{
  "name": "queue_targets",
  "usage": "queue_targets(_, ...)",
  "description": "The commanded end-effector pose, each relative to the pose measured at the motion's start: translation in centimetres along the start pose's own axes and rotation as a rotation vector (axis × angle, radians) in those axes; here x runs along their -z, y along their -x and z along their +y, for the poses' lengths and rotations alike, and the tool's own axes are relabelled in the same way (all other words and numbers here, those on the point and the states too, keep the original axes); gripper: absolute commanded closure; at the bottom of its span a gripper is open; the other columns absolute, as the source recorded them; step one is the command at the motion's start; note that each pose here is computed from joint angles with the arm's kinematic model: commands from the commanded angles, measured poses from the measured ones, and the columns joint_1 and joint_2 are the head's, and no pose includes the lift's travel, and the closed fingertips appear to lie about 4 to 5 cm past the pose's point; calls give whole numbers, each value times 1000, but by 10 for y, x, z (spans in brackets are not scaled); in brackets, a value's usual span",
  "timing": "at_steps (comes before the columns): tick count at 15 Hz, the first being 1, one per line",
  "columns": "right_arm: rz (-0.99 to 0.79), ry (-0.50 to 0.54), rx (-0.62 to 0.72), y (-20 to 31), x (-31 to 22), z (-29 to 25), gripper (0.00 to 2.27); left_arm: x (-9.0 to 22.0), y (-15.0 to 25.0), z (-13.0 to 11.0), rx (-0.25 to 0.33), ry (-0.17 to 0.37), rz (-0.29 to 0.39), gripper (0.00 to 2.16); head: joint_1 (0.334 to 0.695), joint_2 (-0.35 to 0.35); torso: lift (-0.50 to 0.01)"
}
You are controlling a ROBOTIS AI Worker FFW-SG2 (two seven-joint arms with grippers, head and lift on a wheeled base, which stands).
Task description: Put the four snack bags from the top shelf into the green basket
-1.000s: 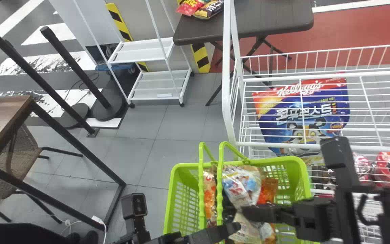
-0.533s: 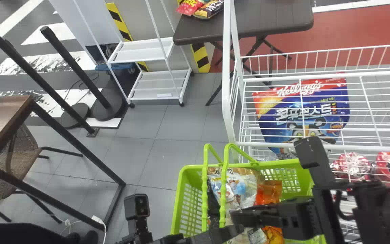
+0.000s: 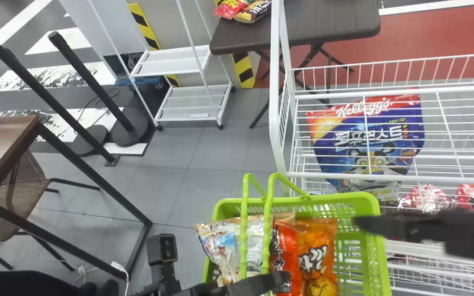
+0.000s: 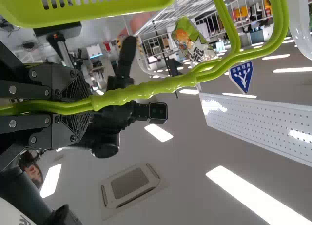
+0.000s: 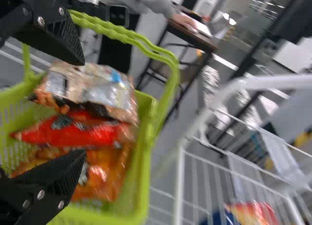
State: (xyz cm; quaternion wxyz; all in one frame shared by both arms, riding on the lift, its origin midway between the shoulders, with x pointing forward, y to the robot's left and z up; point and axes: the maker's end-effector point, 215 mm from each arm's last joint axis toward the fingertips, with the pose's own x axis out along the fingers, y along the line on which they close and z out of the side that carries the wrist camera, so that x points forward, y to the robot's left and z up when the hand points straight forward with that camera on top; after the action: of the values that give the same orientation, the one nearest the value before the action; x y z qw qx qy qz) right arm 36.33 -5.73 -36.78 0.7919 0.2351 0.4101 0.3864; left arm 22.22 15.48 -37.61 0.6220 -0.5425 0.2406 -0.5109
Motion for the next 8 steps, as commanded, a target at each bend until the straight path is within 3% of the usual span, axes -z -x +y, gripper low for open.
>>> queue_targets(1, -169, 34, 213, 43, -62, -71, 36, 0, 1, 0, -1, 1, 1, 2148, 695, 239, 0)
queue_targets(4, -383, 182, 518, 94, -139, -146, 39, 0, 1, 0, 3, 3, 0, 2148, 695, 2, 0)
queue_targets(8, -522, 307, 818, 139, -204, -229, 46, 1, 4, 0, 1, 5, -6, 2148, 695, -162, 0)
